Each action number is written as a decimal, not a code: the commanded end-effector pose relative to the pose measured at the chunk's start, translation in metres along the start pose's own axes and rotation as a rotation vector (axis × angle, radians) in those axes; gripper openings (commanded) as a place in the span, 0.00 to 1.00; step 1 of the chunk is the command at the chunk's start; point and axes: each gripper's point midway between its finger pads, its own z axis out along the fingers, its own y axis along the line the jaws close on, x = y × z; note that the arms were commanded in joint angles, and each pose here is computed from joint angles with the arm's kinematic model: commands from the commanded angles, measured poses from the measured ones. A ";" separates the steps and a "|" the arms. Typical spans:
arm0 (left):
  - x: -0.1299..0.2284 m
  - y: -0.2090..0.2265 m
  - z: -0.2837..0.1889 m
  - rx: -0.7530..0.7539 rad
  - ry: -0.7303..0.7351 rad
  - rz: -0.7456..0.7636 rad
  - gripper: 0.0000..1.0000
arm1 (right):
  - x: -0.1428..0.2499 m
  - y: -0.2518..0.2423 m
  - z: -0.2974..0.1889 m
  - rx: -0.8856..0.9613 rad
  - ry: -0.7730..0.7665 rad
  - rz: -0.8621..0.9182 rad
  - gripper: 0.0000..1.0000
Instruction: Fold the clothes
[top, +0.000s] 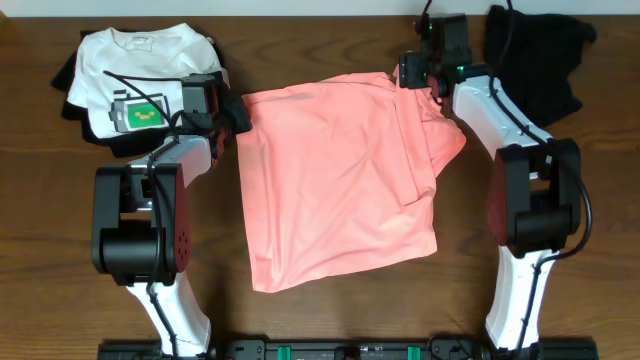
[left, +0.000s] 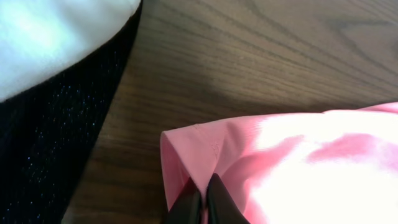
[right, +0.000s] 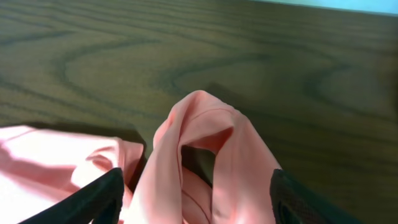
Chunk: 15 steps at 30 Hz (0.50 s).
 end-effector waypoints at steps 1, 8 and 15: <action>-0.020 -0.012 -0.010 0.026 -0.043 0.006 0.06 | 0.002 0.001 0.010 -0.017 -0.004 0.067 0.69; -0.013 -0.009 -0.010 0.017 -0.016 0.002 0.06 | 0.005 0.002 0.031 -0.027 -0.034 0.229 0.56; -0.013 -0.009 -0.010 0.016 -0.013 0.001 0.06 | 0.000 0.003 0.039 -0.041 -0.073 0.359 0.50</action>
